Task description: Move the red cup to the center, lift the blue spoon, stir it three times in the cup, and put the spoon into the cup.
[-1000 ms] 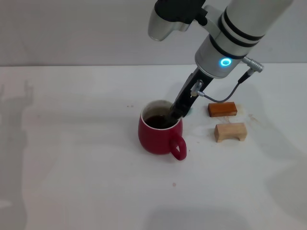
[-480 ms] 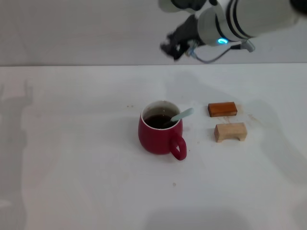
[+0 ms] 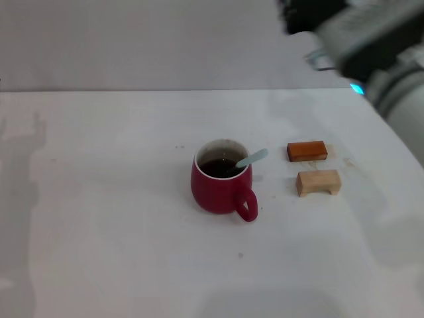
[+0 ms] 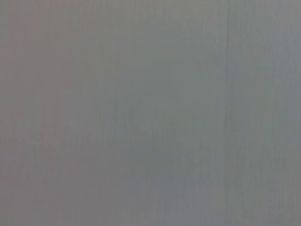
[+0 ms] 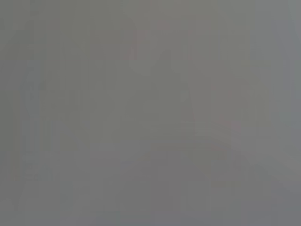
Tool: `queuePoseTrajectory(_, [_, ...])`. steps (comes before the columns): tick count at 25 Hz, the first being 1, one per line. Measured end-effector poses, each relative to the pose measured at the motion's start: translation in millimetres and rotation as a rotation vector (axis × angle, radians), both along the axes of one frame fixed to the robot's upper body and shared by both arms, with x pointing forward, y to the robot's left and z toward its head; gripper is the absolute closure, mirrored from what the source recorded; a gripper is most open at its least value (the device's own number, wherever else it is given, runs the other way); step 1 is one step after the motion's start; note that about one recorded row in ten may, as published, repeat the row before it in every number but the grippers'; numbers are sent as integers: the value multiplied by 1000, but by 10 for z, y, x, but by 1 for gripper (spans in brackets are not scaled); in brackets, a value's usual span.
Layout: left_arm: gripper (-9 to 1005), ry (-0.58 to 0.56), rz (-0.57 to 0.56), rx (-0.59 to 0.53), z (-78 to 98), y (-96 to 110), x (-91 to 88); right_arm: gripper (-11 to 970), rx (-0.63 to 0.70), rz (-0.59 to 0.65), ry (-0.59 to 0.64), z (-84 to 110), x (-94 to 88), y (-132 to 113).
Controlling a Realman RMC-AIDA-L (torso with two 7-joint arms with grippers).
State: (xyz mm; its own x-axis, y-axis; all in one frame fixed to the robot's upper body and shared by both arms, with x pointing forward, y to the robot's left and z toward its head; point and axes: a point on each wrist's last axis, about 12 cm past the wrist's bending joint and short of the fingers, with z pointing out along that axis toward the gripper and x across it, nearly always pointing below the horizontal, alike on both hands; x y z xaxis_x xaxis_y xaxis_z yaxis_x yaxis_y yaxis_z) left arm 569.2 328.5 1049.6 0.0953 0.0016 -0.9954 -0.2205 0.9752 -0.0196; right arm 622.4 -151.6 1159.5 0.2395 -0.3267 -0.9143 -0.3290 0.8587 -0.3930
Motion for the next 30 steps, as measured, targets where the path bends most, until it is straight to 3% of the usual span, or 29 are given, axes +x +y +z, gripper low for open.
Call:
queuePoseTrajectory(3, [335, 0, -12, 3, 2, -23, 6, 676, 202, -161, -86, -117, -126, -350])
queuePoseTrajectory(4, [335, 1, -13, 4, 1, -25, 7, 675, 298, -281, -109, -230, -205, -559])
queuePoseTrajectory(5, [335, 3, -16, 6, -1, -29, 8, 673, 298, -281, -109, -230, -205, -559])
queuePoseTrajectory(12, [335, 14, -43, 23, -20, -72, 3, 660, 434, -714, -98, -818, -643, -1257])
queuePoseTrajectory(17, [335, 13, -43, 30, -34, -54, -31, 652, 395, -701, -35, -1064, -876, -1357])
queuePoseTrajectory(24, [334, 5, -39, 33, -29, -40, -45, 639, 324, -618, -4, -1171, -1025, -1281])
queuePoseTrajectory(30, [335, -11, -29, 41, -50, 6, -138, 629, 397, -650, -16, -1202, -1105, -1444])
